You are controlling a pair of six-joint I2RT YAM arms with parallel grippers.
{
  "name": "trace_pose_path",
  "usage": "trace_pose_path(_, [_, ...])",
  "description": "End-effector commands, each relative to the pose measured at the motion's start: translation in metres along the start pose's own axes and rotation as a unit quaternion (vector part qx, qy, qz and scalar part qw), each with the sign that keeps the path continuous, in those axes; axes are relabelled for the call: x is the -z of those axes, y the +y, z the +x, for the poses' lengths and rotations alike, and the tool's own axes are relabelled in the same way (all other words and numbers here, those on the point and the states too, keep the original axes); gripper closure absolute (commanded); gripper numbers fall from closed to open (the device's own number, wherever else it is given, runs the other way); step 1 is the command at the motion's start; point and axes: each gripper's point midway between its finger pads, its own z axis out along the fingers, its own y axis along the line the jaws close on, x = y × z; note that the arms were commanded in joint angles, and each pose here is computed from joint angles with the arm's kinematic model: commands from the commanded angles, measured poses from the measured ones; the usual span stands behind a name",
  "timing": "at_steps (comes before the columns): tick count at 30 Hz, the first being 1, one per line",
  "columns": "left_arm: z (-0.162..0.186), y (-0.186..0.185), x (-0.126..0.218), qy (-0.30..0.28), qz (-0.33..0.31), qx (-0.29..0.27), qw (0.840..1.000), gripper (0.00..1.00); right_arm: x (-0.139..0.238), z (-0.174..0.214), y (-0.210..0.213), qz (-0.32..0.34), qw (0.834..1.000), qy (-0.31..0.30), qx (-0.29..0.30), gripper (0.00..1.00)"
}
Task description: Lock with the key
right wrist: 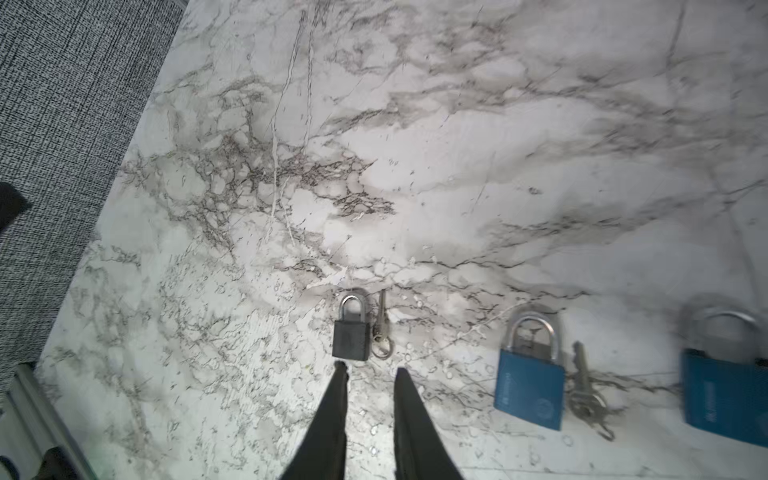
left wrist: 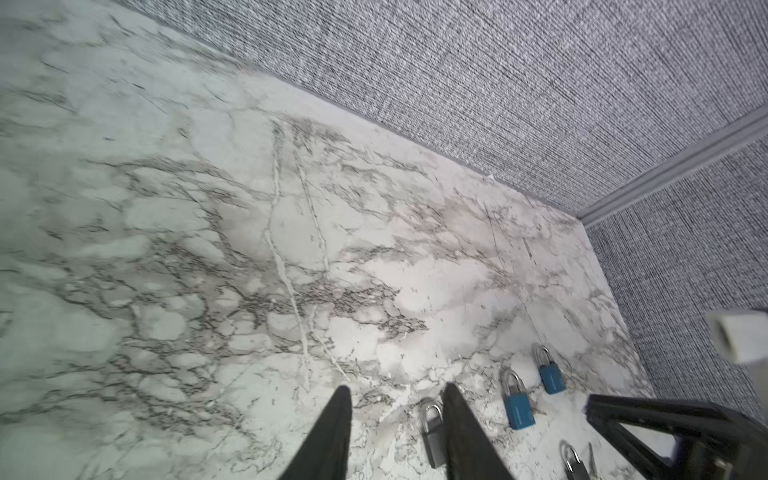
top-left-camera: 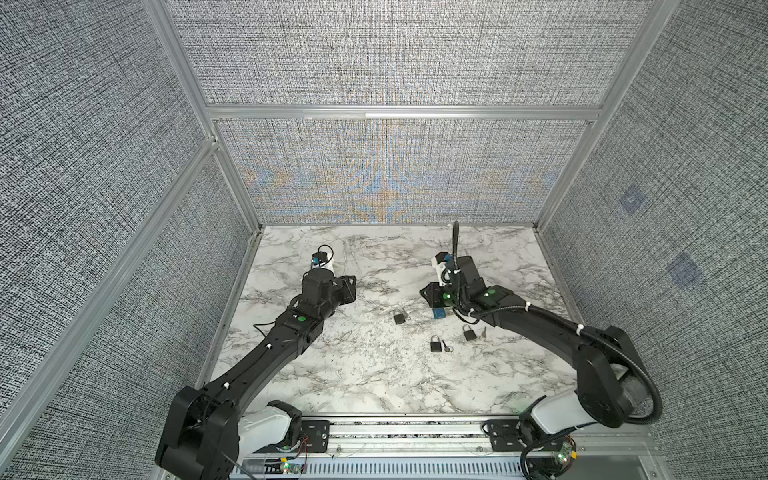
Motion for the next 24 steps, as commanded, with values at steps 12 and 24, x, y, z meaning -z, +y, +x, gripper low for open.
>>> trace_pose_path(12, [-0.050, 0.017, 0.053, -0.170, -0.029, -0.030, 0.985, 0.25, 0.096, -0.042, -0.059, 0.142, 0.965, -0.217, 0.043, 0.66])
trace_pose_path(24, [-0.069, 0.045, 0.074, -0.235, -0.115, -0.078, 0.962, 0.01, 0.129, -0.034, -0.107, 0.204, 0.941, -0.268, 0.024, 0.10])
